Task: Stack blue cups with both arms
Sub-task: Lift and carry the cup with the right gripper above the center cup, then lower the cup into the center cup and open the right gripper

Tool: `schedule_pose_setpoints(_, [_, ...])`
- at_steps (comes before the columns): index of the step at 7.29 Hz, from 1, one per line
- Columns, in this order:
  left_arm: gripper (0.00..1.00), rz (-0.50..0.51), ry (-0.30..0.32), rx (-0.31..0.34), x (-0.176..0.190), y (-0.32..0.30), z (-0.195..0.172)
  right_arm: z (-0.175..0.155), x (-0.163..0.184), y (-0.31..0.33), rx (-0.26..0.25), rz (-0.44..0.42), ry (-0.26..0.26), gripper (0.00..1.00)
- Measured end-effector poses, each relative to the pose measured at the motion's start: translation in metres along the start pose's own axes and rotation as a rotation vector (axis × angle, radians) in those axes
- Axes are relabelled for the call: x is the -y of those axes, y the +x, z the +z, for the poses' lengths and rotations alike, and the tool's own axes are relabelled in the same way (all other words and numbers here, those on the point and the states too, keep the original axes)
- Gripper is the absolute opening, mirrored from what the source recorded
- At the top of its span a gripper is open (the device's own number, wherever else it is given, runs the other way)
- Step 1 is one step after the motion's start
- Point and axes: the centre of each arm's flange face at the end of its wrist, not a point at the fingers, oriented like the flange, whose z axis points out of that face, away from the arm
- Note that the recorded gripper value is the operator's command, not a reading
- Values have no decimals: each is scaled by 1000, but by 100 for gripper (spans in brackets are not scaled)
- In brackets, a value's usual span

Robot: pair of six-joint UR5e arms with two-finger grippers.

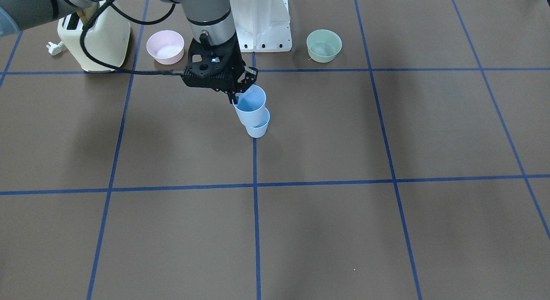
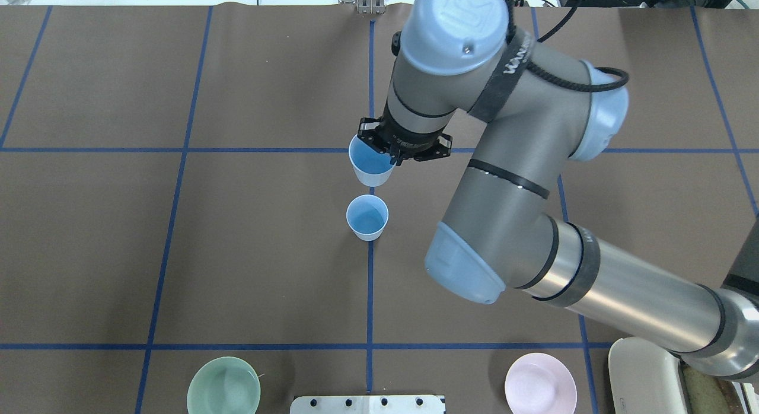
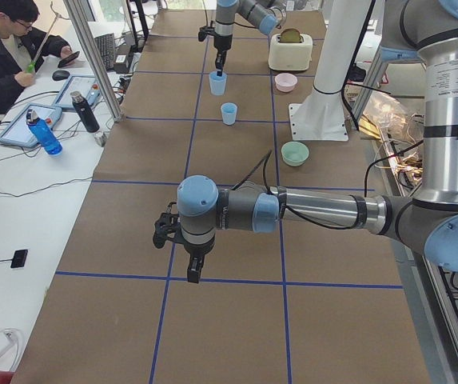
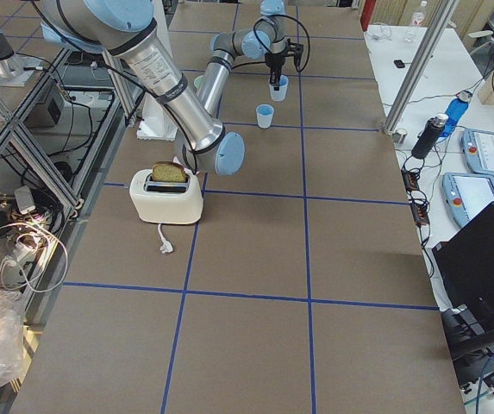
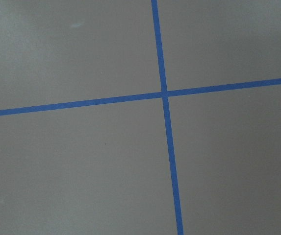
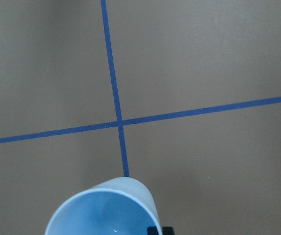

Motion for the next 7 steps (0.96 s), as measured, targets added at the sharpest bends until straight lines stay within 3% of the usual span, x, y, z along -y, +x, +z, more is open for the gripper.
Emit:
schedule_pose_setpoints(6, [99,-1,-1,0,0,-1,1,78,-56,-8,-123,-46,-17,0])
schedule_pose_setpoints(7, [99,-2,-2,-1,0,-1,1,85,-61,-6,-134,-52,-17,34])
